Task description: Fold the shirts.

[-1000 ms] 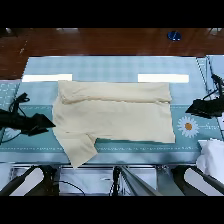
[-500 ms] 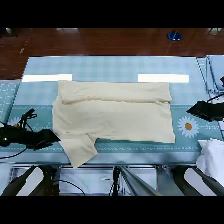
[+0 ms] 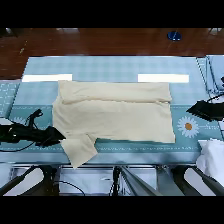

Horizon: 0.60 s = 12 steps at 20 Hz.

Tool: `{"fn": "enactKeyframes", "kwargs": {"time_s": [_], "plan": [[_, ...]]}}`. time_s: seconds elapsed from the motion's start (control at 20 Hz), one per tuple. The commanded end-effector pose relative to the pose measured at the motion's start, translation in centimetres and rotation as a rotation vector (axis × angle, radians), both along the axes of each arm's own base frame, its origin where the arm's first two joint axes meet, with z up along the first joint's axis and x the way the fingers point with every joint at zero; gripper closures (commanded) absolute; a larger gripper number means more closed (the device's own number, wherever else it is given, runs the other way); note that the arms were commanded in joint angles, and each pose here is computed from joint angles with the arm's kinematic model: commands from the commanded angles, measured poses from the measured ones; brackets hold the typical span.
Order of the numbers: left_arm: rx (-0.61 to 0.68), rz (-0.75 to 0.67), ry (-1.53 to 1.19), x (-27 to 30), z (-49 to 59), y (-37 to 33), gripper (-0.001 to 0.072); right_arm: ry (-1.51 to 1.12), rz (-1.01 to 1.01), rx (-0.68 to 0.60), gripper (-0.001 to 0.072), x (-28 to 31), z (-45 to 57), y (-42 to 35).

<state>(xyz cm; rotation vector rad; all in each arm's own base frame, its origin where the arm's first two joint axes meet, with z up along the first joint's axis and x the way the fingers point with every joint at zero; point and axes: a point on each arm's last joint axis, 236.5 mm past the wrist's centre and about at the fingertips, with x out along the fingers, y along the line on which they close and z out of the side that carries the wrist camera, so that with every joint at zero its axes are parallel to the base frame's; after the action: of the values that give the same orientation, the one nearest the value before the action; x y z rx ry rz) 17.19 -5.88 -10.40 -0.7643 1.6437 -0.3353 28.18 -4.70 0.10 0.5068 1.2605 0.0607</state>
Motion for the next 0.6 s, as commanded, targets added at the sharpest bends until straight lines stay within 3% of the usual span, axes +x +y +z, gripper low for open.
{"fn": "enactKeyframes", "kwargs": {"time_s": [0.0,0.05,0.2,0.25,0.4,0.55], "plan": [[0.038,-0.029,-0.001,0.9,-2.6,-0.7,0.0193,0.009,0.005,0.008,0.0299,-0.2,0.0,0.2],[0.049,-0.030,0.023,0.8,-3.3,-1.0,0.0205,0.017,0.009,0.017,0.0298,-0.4,0.0,0.4],[0.081,0.033,0.088,0.8,-4.8,-0.6,0.0619,0.004,0.011,0.087,0.0298,-0.2,0.7,1.9],[0.085,0.033,0.091,0.7,-4.8,-0.4,0.0676,-0.008,0.008,0.108,0.0299,0.1,1.0,2.3],[0.083,0.020,0.093,0.4,-4.7,-0.2,0.0678,-0.001,0.014,0.125,0.0298,-0.1,1.1,2.7],[0.063,-0.013,0.088,0.0,-4.2,-0.5,0.0678,0.052,-0.022,0.046,0.0297,-1.5,0.0,-0.1]]}}
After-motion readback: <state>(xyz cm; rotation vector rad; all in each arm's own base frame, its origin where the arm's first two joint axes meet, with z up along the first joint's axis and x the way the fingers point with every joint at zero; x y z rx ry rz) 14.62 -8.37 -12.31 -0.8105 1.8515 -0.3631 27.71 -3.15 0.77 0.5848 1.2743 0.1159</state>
